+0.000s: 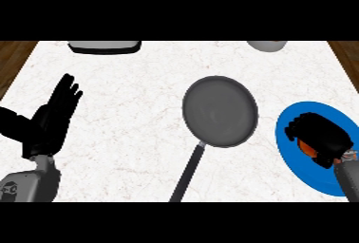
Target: Pick the tomato from the plate and place it in the pan
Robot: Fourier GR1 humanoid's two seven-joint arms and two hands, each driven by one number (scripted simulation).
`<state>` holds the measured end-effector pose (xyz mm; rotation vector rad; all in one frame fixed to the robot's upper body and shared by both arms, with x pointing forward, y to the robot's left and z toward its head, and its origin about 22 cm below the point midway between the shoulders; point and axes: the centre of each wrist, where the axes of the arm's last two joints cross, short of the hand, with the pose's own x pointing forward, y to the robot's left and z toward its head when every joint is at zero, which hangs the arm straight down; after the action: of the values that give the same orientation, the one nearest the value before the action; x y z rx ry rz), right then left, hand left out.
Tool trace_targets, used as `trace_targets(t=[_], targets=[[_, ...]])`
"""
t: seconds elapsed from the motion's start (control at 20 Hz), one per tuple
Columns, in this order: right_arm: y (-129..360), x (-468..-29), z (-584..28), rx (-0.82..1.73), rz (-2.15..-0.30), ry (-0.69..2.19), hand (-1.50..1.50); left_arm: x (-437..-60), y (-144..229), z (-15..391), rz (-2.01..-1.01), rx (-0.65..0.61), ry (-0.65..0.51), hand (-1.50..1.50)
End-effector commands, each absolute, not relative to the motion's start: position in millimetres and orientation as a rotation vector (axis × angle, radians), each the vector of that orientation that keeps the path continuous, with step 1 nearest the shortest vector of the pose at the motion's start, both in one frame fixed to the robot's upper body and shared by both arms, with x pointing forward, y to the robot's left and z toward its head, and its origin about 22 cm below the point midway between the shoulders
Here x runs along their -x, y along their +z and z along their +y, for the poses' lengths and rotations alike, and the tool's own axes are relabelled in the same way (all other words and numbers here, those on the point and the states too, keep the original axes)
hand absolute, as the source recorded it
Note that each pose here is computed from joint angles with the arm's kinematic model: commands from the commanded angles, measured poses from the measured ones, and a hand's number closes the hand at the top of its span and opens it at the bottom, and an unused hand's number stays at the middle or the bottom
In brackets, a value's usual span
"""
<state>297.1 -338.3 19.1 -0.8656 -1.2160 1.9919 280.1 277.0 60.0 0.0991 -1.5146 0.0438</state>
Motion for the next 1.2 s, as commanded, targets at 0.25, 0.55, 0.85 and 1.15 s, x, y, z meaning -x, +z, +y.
trace_targets(t=[0.25, 0.55, 0.85, 1.15], targets=[[3.4, -299.6, -348.6, 0.791, -1.315, 1.939, 1.50, -271.3, 58.6, 269.4, -1.514, -0.115, 0.019, 0.00], [15.4, -315.4, -249.3, 0.917, -1.326, 1.576, 1.50, -278.3, 64.9, 263.6, -1.526, -0.106, 0.028, 0.00], [11.6, -323.4, -206.7, 1.026, -1.153, 1.152, 1.50, -277.7, 62.3, 262.5, -1.518, -0.081, 0.025, 0.00], [95.1, -352.4, -155.1, 1.414, -1.174, 0.904, 1.50, -283.9, 64.1, 251.9, -1.516, -0.058, -0.017, 0.00]])
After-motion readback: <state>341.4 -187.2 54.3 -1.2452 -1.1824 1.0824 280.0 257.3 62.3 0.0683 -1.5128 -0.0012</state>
